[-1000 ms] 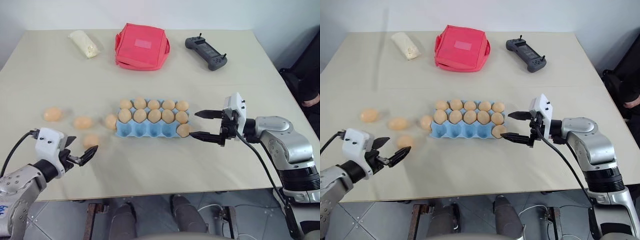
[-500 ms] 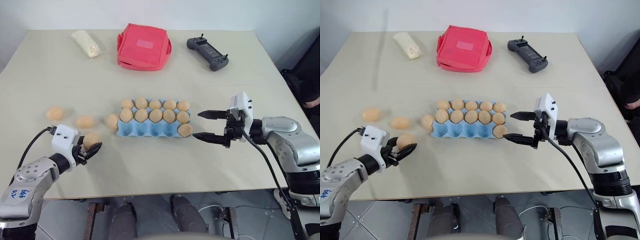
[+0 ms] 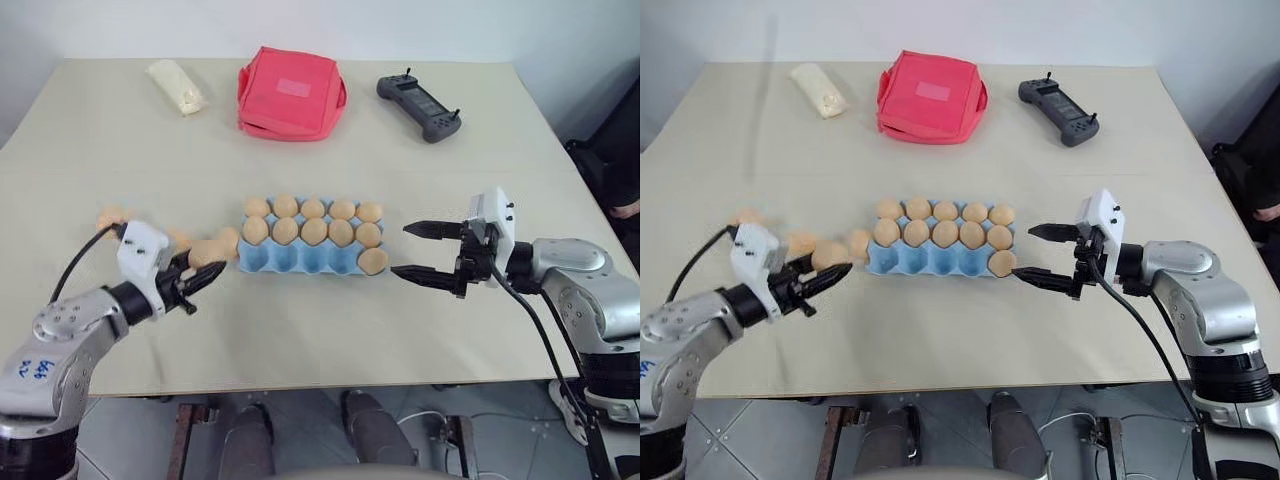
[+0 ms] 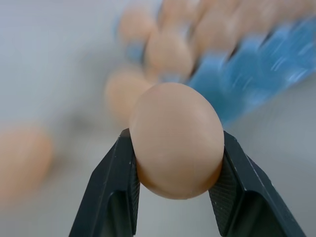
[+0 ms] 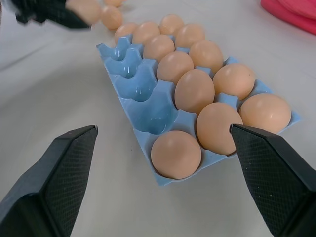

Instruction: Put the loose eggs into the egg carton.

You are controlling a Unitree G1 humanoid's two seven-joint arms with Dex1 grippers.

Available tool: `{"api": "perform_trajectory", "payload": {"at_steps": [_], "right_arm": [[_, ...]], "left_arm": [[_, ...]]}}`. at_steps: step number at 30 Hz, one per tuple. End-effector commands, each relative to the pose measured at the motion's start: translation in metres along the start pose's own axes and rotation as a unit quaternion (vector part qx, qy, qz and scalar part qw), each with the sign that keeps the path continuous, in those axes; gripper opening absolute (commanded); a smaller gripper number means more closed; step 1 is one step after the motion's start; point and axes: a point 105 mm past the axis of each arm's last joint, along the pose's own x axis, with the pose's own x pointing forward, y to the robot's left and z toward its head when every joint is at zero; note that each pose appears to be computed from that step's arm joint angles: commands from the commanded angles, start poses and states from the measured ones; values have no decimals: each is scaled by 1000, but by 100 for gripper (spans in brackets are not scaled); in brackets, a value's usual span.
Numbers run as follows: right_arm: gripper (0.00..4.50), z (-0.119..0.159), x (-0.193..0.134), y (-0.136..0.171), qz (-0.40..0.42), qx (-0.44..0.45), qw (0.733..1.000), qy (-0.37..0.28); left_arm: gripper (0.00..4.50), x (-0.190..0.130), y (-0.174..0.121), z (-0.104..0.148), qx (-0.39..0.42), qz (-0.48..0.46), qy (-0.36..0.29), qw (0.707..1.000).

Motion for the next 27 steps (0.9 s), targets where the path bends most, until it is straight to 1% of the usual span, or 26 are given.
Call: {"api": "perform_trajectory", "payload": {"at_steps": [1, 5, 9, 11, 14, 19, 22, 27], "right_arm": [[450, 13, -13, 2, -20, -23, 999, -13], [450, 11, -21, 9, -26, -22, 999, -13], [450, 6, -28, 20, -33, -20, 999, -9], [450, 6, -30, 20, -48, -19, 999, -12], [450, 3, -32, 22, -70, -17, 997, -15], [450, -1, -36, 27, -96, -13, 995, -16], [450, -2, -38, 29, -110, -13, 994, -17], [450, -4, -43, 33, -130, -9, 991, -19]], "left_arm": [[148, 14, -9, 21, 21, -41, -20, 999], [148, 39, -20, 35, 31, -88, -42, 995], [148, 70, -36, 41, 42, -146, -58, 987], [148, 81, -47, 43, 42, -179, -65, 981], [148, 103, -73, 45, 46, -252, -68, 964], [148, 119, -95, 43, 53, -318, -58, 945], [148, 125, -99, 39, 66, -334, -46, 939], [148, 132, -97, 34, 78, -331, -38, 939]]}}
